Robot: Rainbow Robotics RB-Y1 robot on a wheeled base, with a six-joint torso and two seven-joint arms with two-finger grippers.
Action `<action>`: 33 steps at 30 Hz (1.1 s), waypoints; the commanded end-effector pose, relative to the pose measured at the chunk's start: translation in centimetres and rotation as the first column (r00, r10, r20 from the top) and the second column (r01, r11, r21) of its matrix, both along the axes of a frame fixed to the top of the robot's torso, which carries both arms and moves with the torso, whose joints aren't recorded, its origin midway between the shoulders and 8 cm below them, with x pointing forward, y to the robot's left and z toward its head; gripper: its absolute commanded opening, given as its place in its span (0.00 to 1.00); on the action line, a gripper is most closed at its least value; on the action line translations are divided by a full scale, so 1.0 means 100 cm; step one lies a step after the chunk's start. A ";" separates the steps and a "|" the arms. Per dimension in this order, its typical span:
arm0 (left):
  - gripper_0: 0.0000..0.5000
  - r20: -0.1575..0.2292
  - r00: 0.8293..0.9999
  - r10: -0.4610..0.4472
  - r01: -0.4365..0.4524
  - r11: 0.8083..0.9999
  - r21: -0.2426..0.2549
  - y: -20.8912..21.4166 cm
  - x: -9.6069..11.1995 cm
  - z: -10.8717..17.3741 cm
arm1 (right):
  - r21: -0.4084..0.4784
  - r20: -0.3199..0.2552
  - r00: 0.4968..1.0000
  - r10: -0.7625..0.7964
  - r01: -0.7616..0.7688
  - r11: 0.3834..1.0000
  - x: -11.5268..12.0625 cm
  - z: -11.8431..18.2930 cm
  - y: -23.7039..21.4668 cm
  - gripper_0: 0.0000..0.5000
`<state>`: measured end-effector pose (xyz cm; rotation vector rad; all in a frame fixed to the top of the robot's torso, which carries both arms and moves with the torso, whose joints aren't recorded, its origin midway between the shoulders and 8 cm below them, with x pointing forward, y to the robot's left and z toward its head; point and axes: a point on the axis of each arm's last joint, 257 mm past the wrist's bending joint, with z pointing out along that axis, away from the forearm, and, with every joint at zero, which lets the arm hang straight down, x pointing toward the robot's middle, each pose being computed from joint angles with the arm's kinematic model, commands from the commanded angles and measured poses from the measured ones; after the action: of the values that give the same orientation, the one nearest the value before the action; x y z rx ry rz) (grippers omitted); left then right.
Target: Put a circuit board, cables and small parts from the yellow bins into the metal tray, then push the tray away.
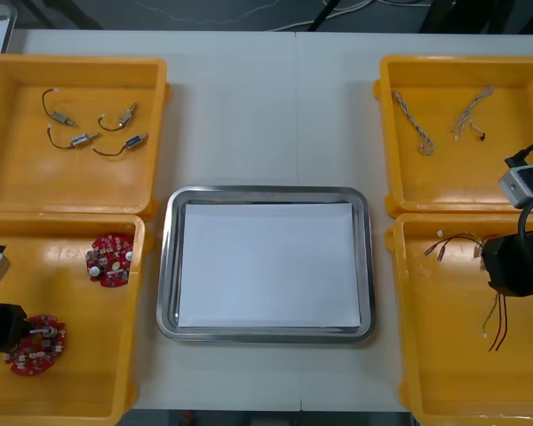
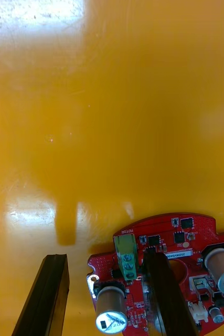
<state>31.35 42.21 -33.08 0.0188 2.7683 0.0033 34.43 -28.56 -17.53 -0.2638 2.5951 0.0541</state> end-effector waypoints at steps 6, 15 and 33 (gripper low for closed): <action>0.75 0.021 0.998 -0.053 0.052 0.998 0.024 0.003 -0.004 -0.001 | 0.033 0.056 0.998 -0.039 0.038 0.999 0.000 0.025 0.017 0.00; 0.34 0.027 0.998 -0.050 0.050 0.999 0.021 0.001 -0.001 0.000 | 0.058 0.058 0.992 -0.109 0.105 0.993 -0.001 0.027 0.016 0.00; 0.00 0.052 0.995 -0.083 0.083 0.997 0.009 -0.016 0.020 0.031 | 0.057 0.056 0.991 -0.119 0.116 0.992 0.001 0.026 0.013 0.00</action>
<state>31.36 41.45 -32.96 0.0099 2.7766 -0.0196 34.26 -27.20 -16.05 -0.0926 2.5683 0.1064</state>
